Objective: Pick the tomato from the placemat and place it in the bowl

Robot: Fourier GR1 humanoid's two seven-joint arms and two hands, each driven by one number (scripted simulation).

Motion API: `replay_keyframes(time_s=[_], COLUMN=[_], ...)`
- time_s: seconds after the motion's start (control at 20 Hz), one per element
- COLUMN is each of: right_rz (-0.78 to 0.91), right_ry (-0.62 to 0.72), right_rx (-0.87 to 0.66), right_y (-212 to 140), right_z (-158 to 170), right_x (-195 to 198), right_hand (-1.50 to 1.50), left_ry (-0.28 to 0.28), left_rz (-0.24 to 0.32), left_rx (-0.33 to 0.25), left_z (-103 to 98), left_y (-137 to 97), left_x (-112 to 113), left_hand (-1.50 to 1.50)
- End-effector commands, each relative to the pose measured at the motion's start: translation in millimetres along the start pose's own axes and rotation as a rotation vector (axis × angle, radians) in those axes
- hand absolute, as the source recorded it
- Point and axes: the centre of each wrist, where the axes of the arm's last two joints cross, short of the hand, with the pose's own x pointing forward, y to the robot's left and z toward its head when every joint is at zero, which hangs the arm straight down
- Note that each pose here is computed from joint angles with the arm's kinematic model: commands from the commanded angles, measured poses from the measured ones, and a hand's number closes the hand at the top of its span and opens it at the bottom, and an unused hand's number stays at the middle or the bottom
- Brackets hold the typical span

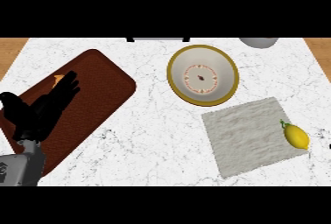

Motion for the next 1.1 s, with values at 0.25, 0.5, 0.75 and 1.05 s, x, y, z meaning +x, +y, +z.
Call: replay_keyframes(time_s=[0.25,0.5,0.75,1.05], right_rz=[-0.200,-0.249,-0.252,-0.264], right_ry=[-0.073,-0.082,-0.088,-0.079], right_rx=[-0.033,-0.045,-0.097,-0.116], right_y=[-37,-46,-36,-25], right_z=[-22,-45,-76,-121], right_x=[56,107,138,173], right_hand=[1.50,1.50,1.50,1.50], left_ry=[0.000,-0.001,0.004,-0.002], left_rz=[0.019,-0.013,0.011,-0.001], left_rx=[-0.018,-0.005,-0.022,-0.015], left_z=[-3,-13,-1,-7], left_y=[-25,8,-4,1], left_x=[-2,-1,-5,3], left_hand=[0.00,0.00,0.00,0.00])
